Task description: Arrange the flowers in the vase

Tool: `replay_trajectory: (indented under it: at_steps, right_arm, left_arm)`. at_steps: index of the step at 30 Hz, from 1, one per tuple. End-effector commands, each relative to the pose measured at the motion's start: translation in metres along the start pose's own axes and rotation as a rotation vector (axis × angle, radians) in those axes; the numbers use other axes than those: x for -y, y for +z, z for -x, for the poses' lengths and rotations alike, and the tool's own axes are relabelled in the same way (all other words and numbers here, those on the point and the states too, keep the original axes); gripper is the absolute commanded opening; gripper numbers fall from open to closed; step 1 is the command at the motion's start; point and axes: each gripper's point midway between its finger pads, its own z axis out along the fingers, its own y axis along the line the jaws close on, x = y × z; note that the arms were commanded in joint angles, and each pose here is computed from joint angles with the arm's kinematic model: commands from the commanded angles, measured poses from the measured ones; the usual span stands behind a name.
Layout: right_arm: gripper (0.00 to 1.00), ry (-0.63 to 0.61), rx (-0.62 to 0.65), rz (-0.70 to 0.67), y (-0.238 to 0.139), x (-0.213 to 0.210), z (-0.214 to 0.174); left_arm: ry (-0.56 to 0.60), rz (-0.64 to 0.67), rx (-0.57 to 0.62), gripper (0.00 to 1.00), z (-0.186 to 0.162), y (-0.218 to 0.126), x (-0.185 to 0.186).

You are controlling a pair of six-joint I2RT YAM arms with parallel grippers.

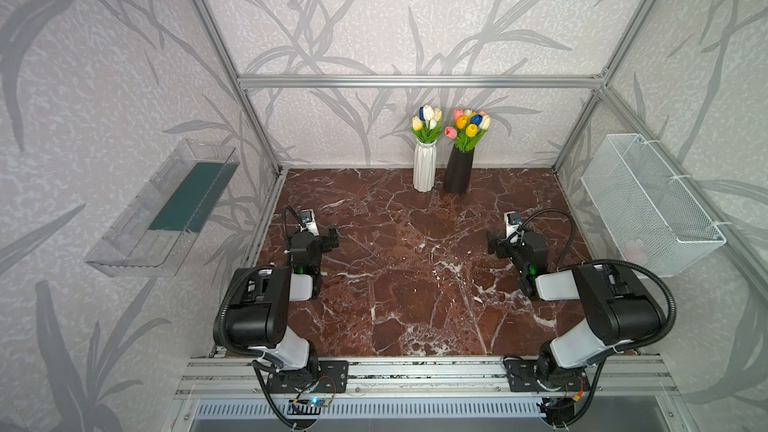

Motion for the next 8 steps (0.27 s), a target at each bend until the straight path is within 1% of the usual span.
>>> replay_trajectory:
  at_steps: [1, 8]
  right_arm:
    - [0.99, -0.003, 0.021, -0.004, -0.0011, 0.0018, 0.0064]
    - [0.99, -0.002, 0.023, -0.004, -0.0011, 0.0019, 0.0073]
  left_arm:
    - [0.0, 0.018, -0.018, 0.99, -0.0049, -0.0008, -0.0027]
    - [0.002, 0.018, -0.023, 0.99, -0.0051, -0.0001, -0.0025]
